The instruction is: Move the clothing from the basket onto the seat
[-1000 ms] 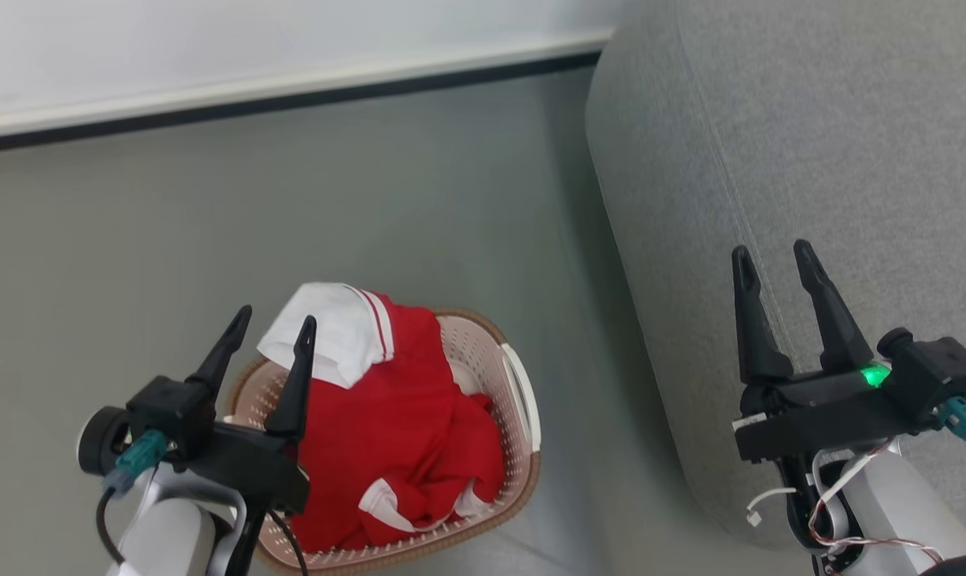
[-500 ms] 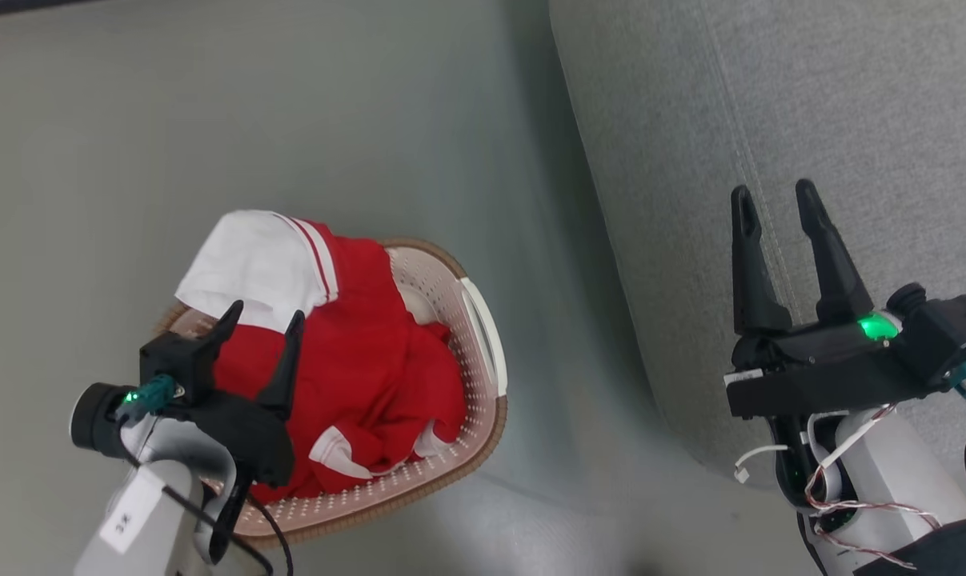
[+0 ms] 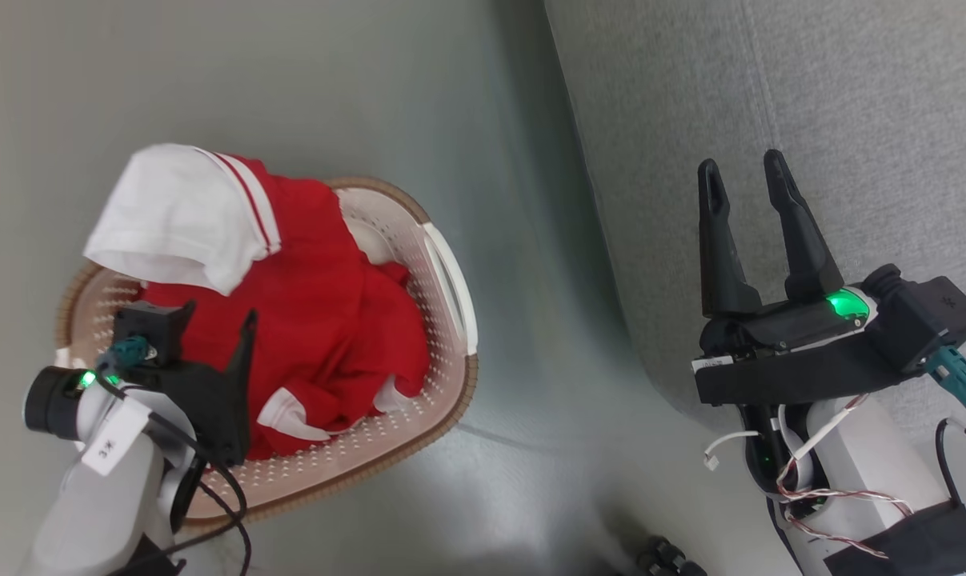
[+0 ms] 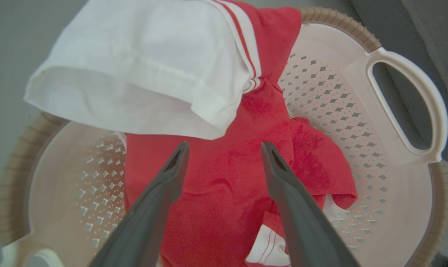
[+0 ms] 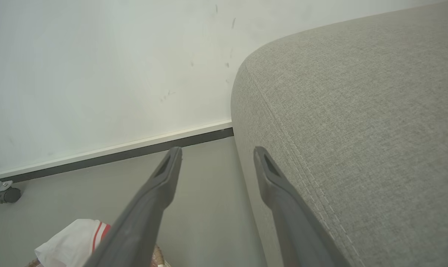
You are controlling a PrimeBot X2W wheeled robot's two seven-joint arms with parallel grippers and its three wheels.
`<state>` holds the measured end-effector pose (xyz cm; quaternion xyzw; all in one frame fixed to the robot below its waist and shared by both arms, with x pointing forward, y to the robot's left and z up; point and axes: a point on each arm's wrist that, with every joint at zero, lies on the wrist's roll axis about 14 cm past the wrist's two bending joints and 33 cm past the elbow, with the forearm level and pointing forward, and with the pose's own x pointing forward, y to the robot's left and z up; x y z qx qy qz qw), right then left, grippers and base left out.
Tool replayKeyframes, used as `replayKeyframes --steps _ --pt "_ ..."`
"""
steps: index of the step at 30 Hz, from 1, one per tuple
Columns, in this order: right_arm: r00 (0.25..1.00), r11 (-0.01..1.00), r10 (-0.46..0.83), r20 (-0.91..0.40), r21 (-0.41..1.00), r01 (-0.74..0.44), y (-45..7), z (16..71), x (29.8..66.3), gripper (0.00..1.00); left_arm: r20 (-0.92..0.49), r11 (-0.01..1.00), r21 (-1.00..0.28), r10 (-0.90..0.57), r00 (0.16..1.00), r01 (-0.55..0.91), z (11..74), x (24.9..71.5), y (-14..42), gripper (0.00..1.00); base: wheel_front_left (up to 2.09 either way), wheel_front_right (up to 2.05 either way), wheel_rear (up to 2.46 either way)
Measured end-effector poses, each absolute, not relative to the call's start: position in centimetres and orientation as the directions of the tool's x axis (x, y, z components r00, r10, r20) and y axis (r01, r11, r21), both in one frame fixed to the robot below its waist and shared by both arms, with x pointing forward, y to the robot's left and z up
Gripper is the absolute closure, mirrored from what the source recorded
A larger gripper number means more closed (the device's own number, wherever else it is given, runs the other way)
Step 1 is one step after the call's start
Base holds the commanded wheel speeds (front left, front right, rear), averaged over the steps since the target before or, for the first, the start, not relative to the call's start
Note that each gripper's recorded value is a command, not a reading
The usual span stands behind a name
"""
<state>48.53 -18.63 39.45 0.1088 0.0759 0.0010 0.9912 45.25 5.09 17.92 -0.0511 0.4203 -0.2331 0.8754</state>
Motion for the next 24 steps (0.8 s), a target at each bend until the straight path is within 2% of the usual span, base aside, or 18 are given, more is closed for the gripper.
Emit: replayKeyframes --steps 5,14,18,24 --pt "0.983 0.976 0.010 -0.182 0.218 0.030 -18.7 37.9 48.7 0.00 -0.737 0.883 -0.294 -0.453 0.502 0.366 15.7 45.2 4.6 0.00 0.00 0.00 0.00" --pt "0.970 0.977 -0.006 -0.244 0.204 0.058 -19.2 35.4 48.0 0.00 -0.746 0.896 -0.266 -0.425 0.512 0.355 13.3 47.1 4.5 0.00 0.00 0.00 0.00" --pt "0.967 0.979 -0.002 -0.253 0.197 0.054 -19.1 34.9 48.2 0.00 -0.787 0.898 -0.266 -0.413 0.459 0.351 11.6 46.0 4.5 0.00 0.00 0.00 0.00" --pt "0.964 0.981 -0.001 -0.265 0.186 0.053 -19.2 34.2 48.2 0.00 -0.817 0.901 -0.250 -0.392 0.422 0.354 9.8 45.6 4.7 0.00 0.00 0.00 0.00"
